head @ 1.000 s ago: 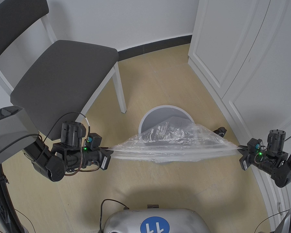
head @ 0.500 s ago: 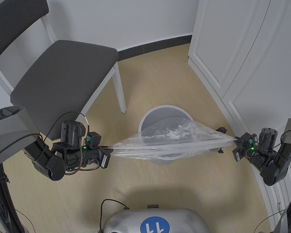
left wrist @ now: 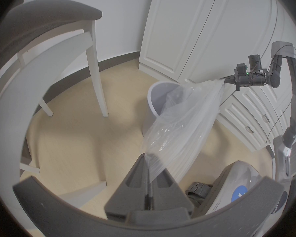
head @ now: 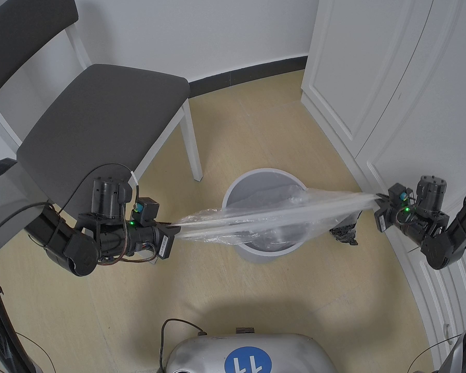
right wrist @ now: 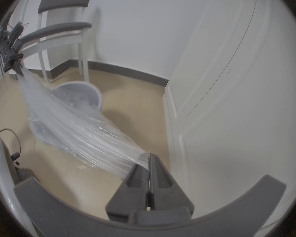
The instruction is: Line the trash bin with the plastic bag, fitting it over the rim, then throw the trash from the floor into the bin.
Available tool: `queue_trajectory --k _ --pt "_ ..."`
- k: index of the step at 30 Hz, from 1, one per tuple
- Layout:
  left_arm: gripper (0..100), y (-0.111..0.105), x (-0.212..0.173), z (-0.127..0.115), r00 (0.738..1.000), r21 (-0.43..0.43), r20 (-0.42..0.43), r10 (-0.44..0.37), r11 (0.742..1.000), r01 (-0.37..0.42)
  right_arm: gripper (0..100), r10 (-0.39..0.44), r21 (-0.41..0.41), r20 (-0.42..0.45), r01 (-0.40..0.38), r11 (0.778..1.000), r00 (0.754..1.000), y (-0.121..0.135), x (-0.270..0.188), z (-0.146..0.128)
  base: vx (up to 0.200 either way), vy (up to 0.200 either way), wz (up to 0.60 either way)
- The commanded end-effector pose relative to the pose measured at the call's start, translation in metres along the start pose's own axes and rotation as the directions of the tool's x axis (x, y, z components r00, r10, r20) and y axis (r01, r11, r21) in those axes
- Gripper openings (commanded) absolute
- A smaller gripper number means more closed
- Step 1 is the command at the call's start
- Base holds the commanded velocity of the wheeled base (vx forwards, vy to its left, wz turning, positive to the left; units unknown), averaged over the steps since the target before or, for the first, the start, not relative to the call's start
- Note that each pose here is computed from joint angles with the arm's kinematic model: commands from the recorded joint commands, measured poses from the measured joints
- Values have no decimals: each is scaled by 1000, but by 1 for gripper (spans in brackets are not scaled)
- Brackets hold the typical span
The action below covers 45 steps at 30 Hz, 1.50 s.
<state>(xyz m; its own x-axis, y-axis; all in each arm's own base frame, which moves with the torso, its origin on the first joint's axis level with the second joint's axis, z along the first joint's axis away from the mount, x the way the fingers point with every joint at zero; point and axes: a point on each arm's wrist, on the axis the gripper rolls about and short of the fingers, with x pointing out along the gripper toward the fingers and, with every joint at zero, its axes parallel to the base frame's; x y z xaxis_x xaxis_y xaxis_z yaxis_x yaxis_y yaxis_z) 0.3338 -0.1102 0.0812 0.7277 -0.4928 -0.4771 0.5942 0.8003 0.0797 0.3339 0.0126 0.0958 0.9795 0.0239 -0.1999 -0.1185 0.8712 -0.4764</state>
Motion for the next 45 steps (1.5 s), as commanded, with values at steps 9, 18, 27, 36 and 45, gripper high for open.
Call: queue_trajectory --k 9,18,27,36,45 --pt "0 12 13 27 1000 7 24 4 1000 -4 0 -74 63 96 68 996 993 -23 18 25 0 0 0" --pt "0 14 31 4 998 -13 -24 -52 999 51 0 -10 112 42 5 994 999 6 30 -8 0 0 0" --pt "0 7 40 -29 994 -25 -42 -99 995 98 0 36 98 12 -37 994 999 34 38 -39 0 0 0" --pt "0 -3 25 -45 992 -22 -48 -119 993 118 0 92 80 -26 -90 993 995 33 15 -46 0 0 0" --pt "0 -6 11 -44 991 -26 -57 -121 992 120 0 123 2 -75 -123 992 990 17 -10 -60 0 0 0"
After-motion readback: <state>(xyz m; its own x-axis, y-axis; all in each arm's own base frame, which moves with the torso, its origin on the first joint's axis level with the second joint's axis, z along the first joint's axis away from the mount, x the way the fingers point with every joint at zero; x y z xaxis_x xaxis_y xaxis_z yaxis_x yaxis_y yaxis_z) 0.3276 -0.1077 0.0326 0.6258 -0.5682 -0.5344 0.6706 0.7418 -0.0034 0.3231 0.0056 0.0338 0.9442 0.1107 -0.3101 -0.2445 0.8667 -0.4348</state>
